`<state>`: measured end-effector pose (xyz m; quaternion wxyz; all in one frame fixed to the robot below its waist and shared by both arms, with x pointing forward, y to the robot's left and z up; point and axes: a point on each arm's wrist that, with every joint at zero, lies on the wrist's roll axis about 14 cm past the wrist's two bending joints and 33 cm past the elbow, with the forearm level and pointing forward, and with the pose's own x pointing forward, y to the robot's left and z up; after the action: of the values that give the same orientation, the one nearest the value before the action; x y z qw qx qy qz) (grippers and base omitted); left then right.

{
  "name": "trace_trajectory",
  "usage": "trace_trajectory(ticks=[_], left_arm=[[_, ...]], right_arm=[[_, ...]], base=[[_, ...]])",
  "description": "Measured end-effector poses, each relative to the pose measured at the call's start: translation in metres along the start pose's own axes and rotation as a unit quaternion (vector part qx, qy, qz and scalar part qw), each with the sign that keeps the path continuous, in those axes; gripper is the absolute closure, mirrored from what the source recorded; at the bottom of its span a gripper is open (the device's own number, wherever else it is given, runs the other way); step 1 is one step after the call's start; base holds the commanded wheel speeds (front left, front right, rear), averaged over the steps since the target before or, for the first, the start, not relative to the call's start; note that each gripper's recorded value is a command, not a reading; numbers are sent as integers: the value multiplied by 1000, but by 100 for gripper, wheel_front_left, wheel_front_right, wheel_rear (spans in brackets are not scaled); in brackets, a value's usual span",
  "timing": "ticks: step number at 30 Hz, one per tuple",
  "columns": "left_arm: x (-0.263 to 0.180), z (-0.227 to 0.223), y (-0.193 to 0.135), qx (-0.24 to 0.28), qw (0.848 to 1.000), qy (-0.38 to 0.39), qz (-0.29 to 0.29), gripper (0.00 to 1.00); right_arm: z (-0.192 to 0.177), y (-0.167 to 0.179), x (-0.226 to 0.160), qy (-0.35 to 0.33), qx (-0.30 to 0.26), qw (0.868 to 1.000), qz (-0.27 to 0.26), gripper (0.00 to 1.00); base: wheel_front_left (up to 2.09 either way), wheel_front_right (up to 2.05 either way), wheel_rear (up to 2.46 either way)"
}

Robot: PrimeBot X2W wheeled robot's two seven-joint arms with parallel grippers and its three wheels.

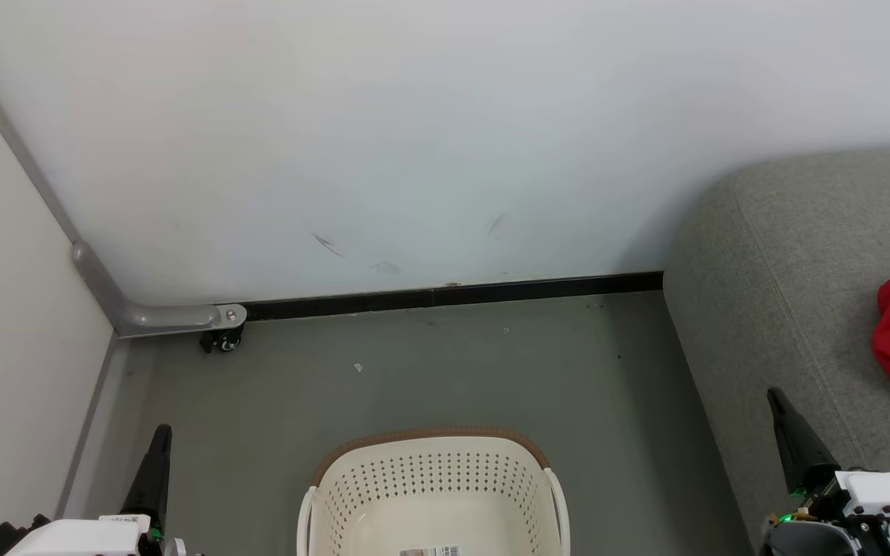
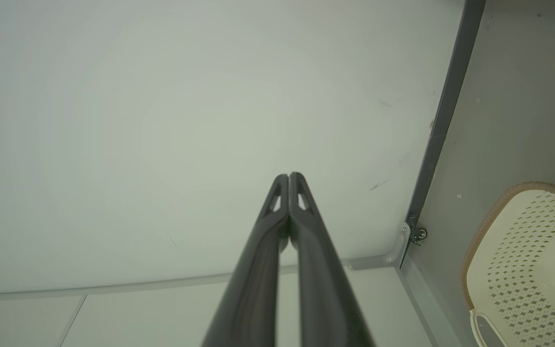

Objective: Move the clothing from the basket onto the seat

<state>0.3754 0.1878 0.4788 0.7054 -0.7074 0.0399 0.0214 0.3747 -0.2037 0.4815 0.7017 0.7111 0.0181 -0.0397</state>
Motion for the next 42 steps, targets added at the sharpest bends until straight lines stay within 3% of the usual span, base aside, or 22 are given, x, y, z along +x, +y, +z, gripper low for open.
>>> trace_trajectory(ticks=[42], left_arm=[[0, 0, 0, 0, 1000, 0, 0, 100]], right_arm=[[2, 0, 0, -3, 1, 1000, 0, 100]], base=[[0, 0, 0]])
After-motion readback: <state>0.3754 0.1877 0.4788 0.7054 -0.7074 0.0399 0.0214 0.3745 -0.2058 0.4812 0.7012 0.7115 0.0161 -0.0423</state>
